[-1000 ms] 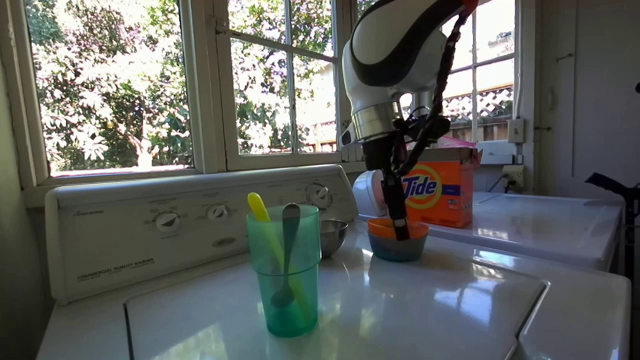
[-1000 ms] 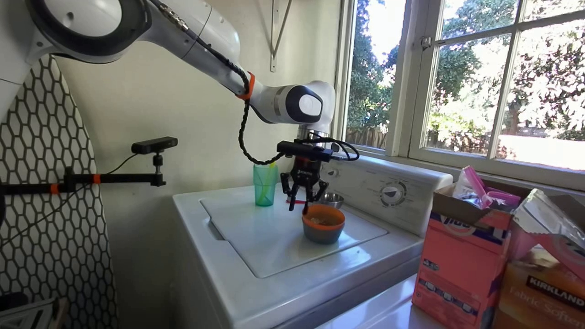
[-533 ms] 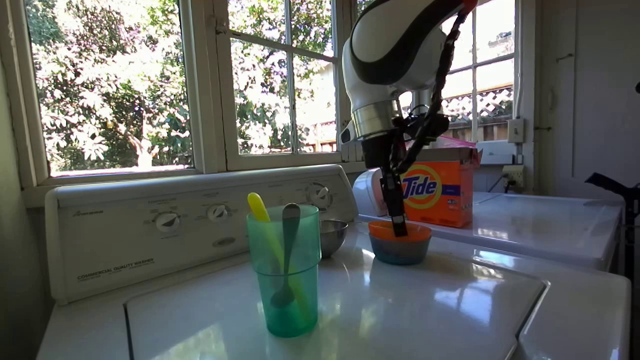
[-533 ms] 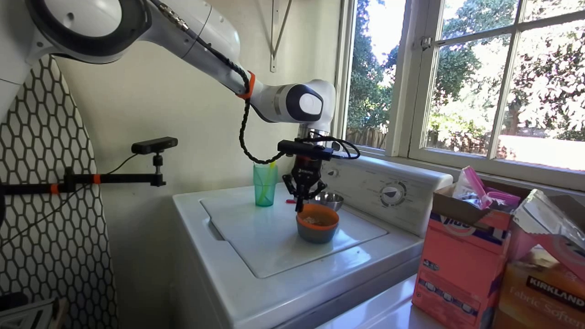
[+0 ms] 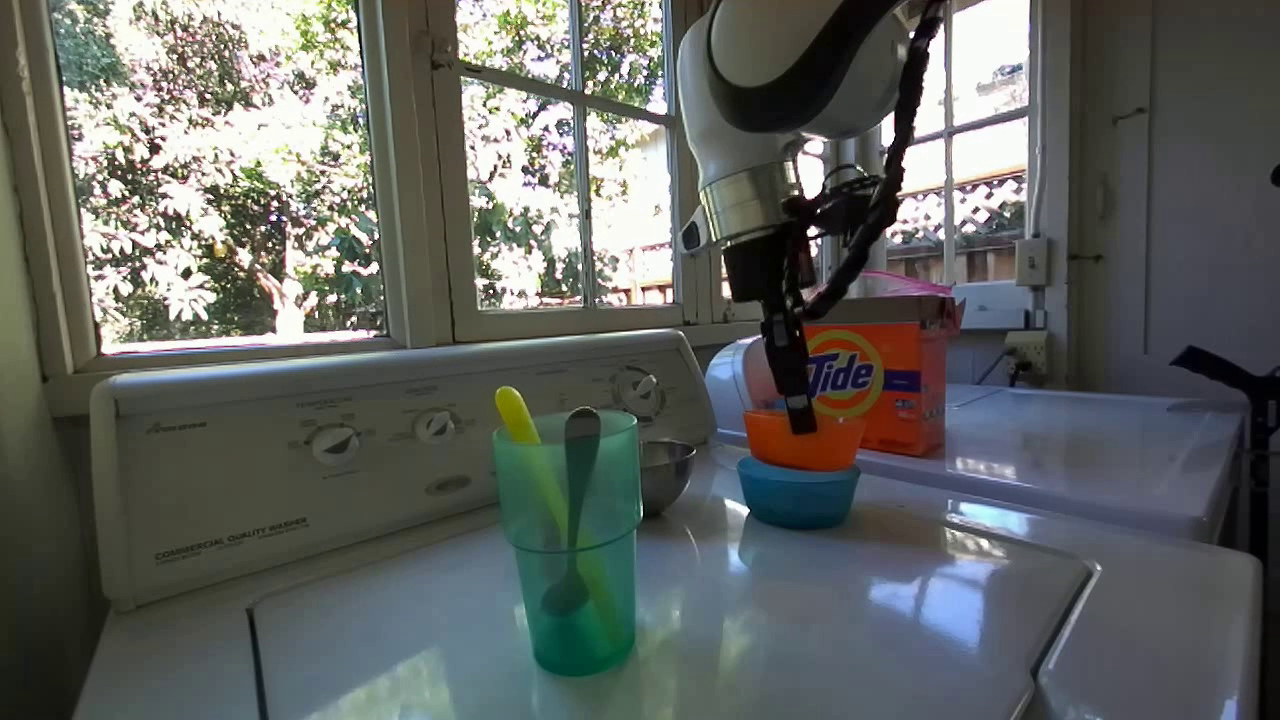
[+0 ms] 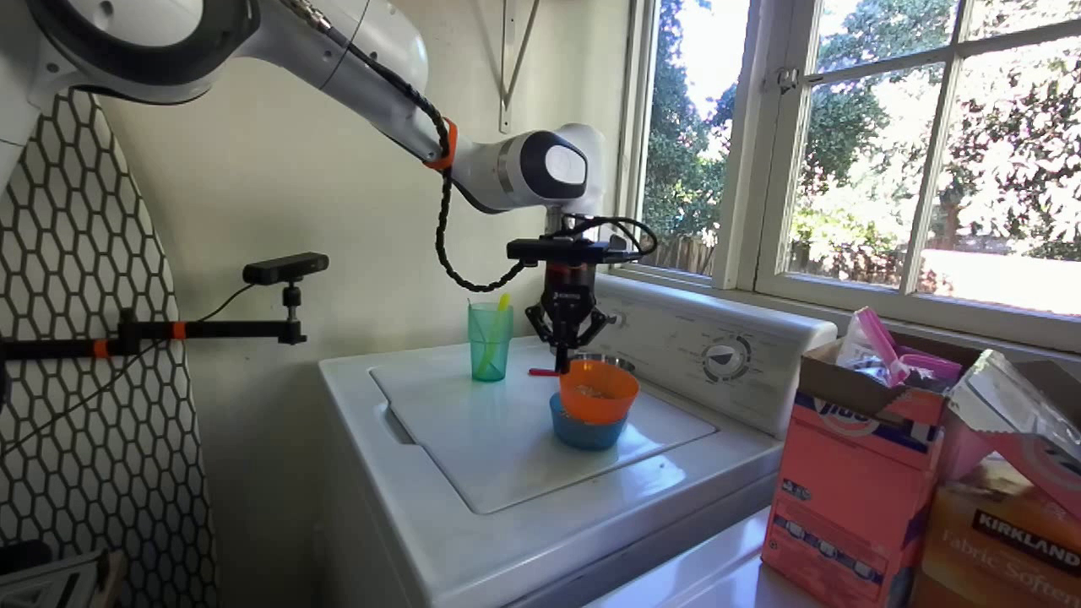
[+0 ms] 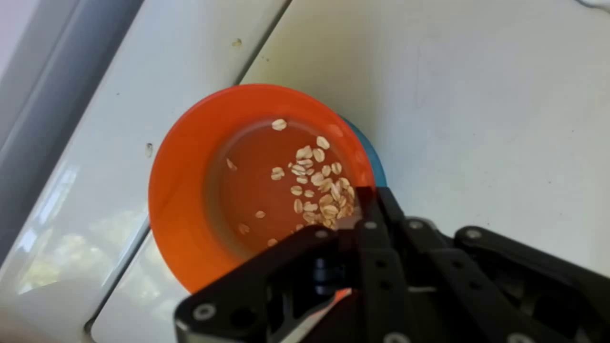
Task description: Unstack the bowls on the counter
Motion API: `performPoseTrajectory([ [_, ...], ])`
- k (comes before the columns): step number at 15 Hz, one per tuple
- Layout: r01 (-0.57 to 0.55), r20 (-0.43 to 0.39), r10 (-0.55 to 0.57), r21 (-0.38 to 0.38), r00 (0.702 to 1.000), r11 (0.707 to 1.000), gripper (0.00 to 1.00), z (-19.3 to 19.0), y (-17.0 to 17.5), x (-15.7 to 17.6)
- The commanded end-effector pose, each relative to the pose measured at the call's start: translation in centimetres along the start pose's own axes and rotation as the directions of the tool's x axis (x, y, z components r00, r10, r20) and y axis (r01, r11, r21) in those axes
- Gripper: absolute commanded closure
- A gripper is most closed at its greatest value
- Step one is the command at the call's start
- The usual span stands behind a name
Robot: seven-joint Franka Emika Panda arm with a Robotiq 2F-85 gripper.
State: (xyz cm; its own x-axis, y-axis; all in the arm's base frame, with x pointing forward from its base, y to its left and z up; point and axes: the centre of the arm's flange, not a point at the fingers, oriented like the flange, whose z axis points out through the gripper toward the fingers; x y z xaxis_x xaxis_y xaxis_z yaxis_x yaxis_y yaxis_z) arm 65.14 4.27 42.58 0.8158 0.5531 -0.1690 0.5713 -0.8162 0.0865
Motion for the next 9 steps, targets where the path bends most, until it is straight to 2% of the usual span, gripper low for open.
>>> performPoseTrajectory([
  [1, -0.017, -0.001, 0.017, -0.103, 1.000, 0.995, 0.99, -2.2, -1.8, -1.7],
  [5, -0.001, -0.007, 0.000, -0.240, 1.000, 0.971, 0.99, -4.1, -2.2, -1.1],
  [9, 0.030, 0.021, -0.025, -0.266, 0.999, 0.964, 0.99, -5.3, -0.5, 1.7],
])
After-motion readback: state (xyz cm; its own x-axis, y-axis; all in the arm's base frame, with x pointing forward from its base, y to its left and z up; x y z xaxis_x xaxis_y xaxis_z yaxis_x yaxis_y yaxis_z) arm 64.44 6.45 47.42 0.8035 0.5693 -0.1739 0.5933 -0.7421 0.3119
